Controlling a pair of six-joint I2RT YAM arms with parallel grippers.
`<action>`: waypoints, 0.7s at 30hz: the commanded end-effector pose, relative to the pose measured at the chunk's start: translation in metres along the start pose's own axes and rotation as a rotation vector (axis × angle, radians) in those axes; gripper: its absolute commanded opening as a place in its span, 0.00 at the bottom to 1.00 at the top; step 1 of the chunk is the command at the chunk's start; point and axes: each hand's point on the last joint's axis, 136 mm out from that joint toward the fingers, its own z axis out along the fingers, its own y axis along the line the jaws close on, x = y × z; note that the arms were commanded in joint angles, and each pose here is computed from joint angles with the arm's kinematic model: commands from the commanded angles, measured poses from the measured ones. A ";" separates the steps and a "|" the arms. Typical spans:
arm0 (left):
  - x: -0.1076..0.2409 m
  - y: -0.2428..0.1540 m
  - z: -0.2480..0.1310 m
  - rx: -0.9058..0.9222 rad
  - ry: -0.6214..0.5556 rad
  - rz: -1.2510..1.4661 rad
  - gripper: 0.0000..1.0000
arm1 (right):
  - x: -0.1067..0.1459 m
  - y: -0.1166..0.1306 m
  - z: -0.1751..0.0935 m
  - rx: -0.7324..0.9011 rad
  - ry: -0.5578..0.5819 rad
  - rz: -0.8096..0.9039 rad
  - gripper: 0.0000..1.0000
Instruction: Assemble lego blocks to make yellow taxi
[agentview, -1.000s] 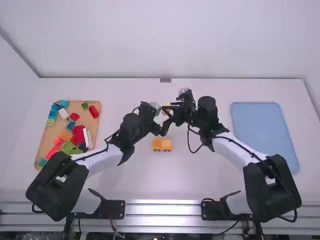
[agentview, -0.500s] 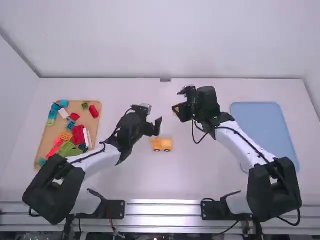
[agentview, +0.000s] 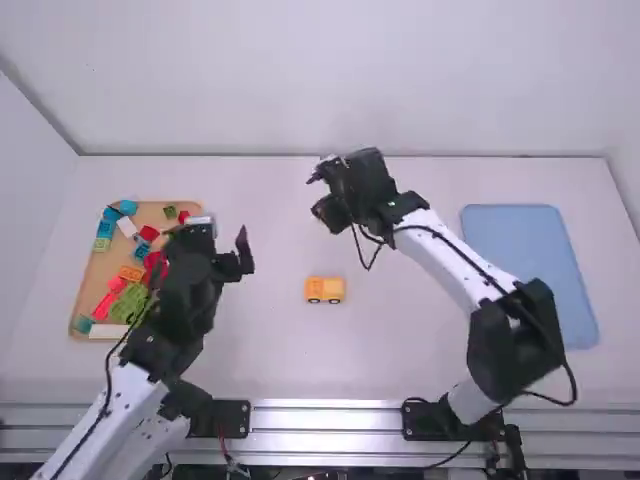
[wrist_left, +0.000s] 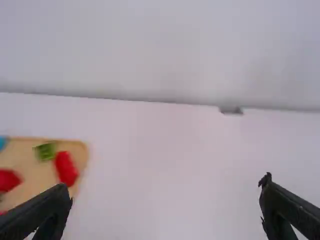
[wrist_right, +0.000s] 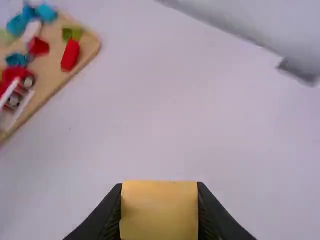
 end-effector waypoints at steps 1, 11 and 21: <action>-0.019 0.050 -0.029 -0.221 -0.112 -0.130 0.99 | -0.008 0.034 0.029 -0.101 0.064 -0.185 0.04; -0.024 0.096 -0.084 -0.330 -0.216 -0.222 0.99 | 0.049 0.095 0.092 -0.241 0.492 -0.574 0.00; -0.020 0.100 -0.083 -0.355 -0.215 -0.213 0.99 | 0.131 0.110 0.131 -0.192 0.781 -0.831 0.00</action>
